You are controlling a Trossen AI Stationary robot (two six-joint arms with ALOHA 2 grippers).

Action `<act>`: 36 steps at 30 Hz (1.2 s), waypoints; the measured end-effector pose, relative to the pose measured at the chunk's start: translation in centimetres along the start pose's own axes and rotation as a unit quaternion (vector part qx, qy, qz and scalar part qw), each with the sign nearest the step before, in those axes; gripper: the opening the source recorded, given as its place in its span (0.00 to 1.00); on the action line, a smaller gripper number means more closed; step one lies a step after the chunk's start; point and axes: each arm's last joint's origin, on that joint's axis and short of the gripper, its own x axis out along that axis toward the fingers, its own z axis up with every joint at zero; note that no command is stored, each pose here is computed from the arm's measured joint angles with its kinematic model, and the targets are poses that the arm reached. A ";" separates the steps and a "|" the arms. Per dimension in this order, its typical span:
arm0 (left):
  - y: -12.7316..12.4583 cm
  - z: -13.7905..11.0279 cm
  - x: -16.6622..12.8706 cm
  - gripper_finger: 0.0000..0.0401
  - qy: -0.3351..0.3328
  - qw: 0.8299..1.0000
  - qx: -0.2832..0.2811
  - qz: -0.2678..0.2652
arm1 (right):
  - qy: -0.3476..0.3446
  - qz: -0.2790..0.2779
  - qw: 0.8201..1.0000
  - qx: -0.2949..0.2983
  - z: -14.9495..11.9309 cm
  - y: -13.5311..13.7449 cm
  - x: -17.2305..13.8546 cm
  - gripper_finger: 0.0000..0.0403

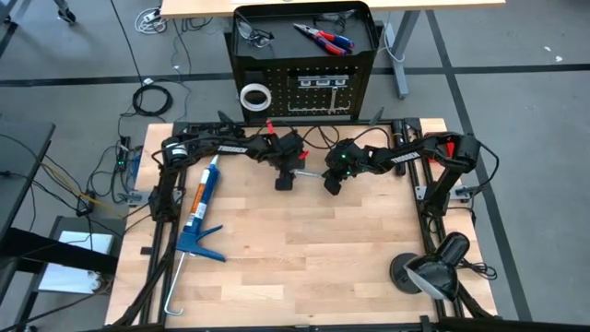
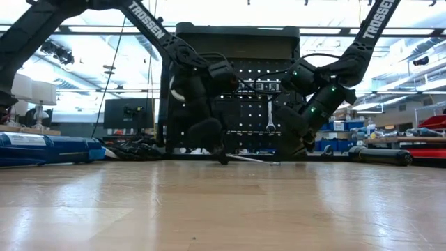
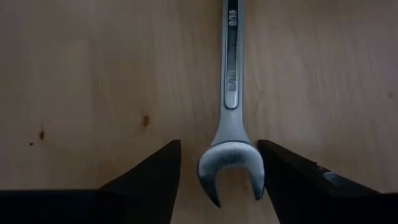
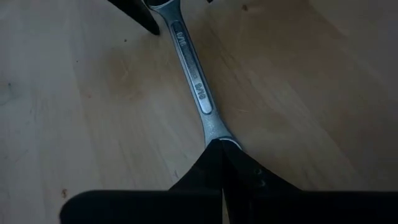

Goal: Hang tools onto peg board
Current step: Hang the wrench on the peg board

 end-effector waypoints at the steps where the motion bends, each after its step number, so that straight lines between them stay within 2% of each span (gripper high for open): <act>1: -0.1 0.0 0.0 0.54 0.000 1.000 0.001 -0.001 | 0.000 0.000 1.000 -0.002 0.0 0.0 0.0 0.02; 4: -0.3 0.1 0.1 0.48 -0.001 1.000 0.004 -0.007 | 0.000 0.000 1.000 -0.004 0.0 0.0 0.0 0.02; 8: -0.7 0.2 0.1 0.28 0.005 1.000 0.011 -0.006 | -0.001 0.000 1.000 -0.004 0.0 0.0 0.0 0.02; 9: -0.7 0.2 0.1 0.26 0.006 1.000 0.010 -0.004 | -0.001 0.000 1.000 -0.004 0.0 0.0 0.0 0.02; 13: -0.7 0.2 -0.2 0.26 0.006 1.000 0.001 -0.003 | -0.004 -0.004 1.000 -0.004 0.1 0.0 0.0 0.04; 20: -1.1 0.4 -1.4 0.26 0.018 1.000 -0.010 0.011 | -0.019 -0.003 1.000 -0.004 0.6 0.3 -1.1 0.15; 28: -1.2 1.3 -4.4 0.26 0.025 0.995 -0.004 0.095 | -0.069 -0.069 0.995 -0.004 2.3 1.1 -5.9 0.22; 34: -1.1 2.5 -7.0 0.26 -0.013 0.987 -0.016 0.160 | -0.089 -0.117 0.989 0.009 2.5 1.5 -9.2 0.22; 36: -0.9 3.2 -7.9 0.26 -0.045 0.981 -0.035 0.186 | -0.090 -0.133 0.987 0.014 2.4 1.5 -9.9 0.22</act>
